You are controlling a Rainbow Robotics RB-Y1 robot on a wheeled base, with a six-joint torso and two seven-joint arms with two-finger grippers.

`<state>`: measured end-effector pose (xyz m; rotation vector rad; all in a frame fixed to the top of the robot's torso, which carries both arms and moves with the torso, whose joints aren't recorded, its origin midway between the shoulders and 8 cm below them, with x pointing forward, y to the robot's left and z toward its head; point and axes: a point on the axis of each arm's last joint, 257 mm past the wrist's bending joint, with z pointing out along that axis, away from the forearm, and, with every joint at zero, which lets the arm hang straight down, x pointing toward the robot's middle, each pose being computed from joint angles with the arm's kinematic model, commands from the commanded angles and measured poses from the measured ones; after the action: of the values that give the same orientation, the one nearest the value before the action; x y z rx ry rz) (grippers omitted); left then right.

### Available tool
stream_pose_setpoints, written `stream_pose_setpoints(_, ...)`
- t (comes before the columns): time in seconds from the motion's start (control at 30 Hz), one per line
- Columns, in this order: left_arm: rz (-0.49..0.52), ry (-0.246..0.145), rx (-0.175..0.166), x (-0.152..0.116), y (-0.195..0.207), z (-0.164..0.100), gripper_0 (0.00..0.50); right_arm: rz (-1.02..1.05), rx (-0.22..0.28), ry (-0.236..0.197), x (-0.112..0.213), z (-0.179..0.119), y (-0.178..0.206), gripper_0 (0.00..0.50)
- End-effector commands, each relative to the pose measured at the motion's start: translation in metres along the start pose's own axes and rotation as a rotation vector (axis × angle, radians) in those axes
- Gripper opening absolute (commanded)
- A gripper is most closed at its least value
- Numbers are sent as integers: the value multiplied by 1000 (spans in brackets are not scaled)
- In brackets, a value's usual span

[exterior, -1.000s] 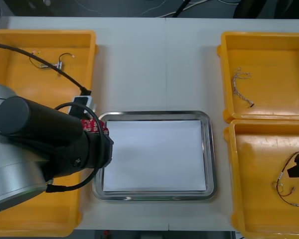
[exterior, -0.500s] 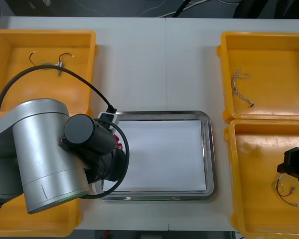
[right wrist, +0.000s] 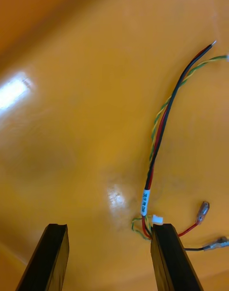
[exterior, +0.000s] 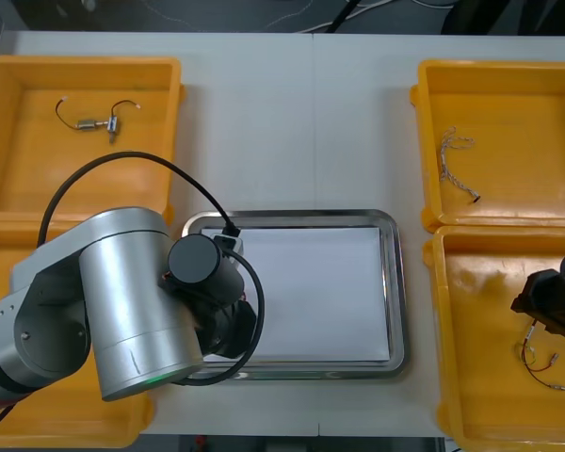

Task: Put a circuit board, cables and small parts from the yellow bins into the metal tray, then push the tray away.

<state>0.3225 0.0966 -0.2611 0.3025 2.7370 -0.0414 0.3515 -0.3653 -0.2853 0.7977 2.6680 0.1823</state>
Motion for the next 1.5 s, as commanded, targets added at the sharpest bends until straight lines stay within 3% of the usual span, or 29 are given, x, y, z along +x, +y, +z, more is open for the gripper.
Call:
stream_pose_setpoints(0.03, 103, -21, 44, -10, -24, 6, 0, 40, 30, -7, 12, 11, -19, 500)
stream_pose_setpoints(0.47, 170, 41, 33, 8, -30, 24, 0, 49, 62, -16, 14, 40, -32, 500)
stream_pose_setpoints(1.0, 164, 43, 25, 2, -32, 41, 0, 29, 76, -35, 18, 50, -27, 500)
stream_pose_setpoints(1.3, 174, 51, 9, 6, -29, 46, 0, 33, 70, -28, 19, 52, -26, 339)
stream_pose_setpoints(1.37, 175, 50, 3, 5, -28, 47, 0, 33, 69, -27, 20, 52, -26, 331)
stream_pose_setpoints(1.43, 173, 52, -3, 5, -26, 49, 0, 34, 70, -24, 21, 53, -27, 226)
stream_pose_setpoints(1.5, 172, 51, -12, 4, -23, 50, 0, 32, 69, -25, 20, 52, -26, 64)
